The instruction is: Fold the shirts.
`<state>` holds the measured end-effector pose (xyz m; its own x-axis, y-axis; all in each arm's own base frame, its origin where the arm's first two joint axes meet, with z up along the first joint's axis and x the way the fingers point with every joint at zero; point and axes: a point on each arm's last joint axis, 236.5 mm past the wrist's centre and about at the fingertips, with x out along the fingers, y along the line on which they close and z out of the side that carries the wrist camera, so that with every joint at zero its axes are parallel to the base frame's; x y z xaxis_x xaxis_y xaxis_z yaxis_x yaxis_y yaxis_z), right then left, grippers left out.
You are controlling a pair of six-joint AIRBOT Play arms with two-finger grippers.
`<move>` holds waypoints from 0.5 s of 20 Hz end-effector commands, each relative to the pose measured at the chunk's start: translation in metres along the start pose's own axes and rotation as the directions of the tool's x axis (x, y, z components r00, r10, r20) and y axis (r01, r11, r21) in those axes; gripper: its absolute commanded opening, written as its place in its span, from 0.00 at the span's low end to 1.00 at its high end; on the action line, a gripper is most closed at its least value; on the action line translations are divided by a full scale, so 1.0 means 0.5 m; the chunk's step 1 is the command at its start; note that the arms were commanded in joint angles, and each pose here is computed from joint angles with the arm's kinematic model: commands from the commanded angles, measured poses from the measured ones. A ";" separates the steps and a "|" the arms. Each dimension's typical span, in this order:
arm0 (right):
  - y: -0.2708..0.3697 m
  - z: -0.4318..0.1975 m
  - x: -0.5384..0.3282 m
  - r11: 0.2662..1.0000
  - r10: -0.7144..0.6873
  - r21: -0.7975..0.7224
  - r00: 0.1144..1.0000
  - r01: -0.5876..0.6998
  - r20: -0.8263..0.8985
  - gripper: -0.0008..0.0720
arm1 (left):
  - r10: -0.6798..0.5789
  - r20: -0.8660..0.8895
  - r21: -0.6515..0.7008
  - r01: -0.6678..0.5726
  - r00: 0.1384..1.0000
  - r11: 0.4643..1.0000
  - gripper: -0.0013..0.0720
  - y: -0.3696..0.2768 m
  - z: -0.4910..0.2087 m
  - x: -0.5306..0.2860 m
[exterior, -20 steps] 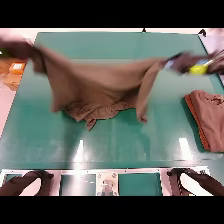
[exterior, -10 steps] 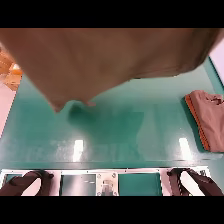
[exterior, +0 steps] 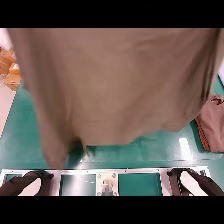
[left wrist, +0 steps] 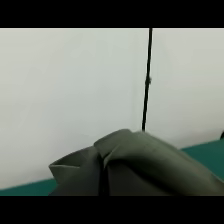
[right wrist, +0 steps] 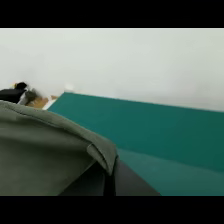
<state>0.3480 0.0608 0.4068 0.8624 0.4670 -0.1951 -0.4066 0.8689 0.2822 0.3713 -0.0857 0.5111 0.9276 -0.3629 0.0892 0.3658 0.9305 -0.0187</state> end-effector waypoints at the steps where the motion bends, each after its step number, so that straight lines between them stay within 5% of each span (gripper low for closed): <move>1: -0.154 -0.152 0.119 0.983 -0.036 0.176 0.989 0.061 -0.145 0.03 | -0.101 -0.217 -0.115 0.077 0.971 0.990 0.05 0.035 -0.237 0.188; 6: -0.391 -0.445 0.271 0.882 -0.101 0.399 0.928 0.250 -0.358 0.03 | -0.214 -0.472 -0.263 0.095 0.855 0.960 0.05 0.012 -0.659 0.409; 10: -0.478 -0.606 0.336 0.804 -0.067 0.495 0.877 0.330 -0.476 0.03 | -0.254 -0.567 -0.319 0.075 0.784 0.945 0.05 -0.017 -0.830 0.442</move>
<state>0.4877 -0.0098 0.0948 0.7004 0.4288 -0.5706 0.0005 0.7992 0.6011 0.5908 -0.1763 0.1852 0.7354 -0.5346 -0.4164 0.4539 0.8449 -0.2830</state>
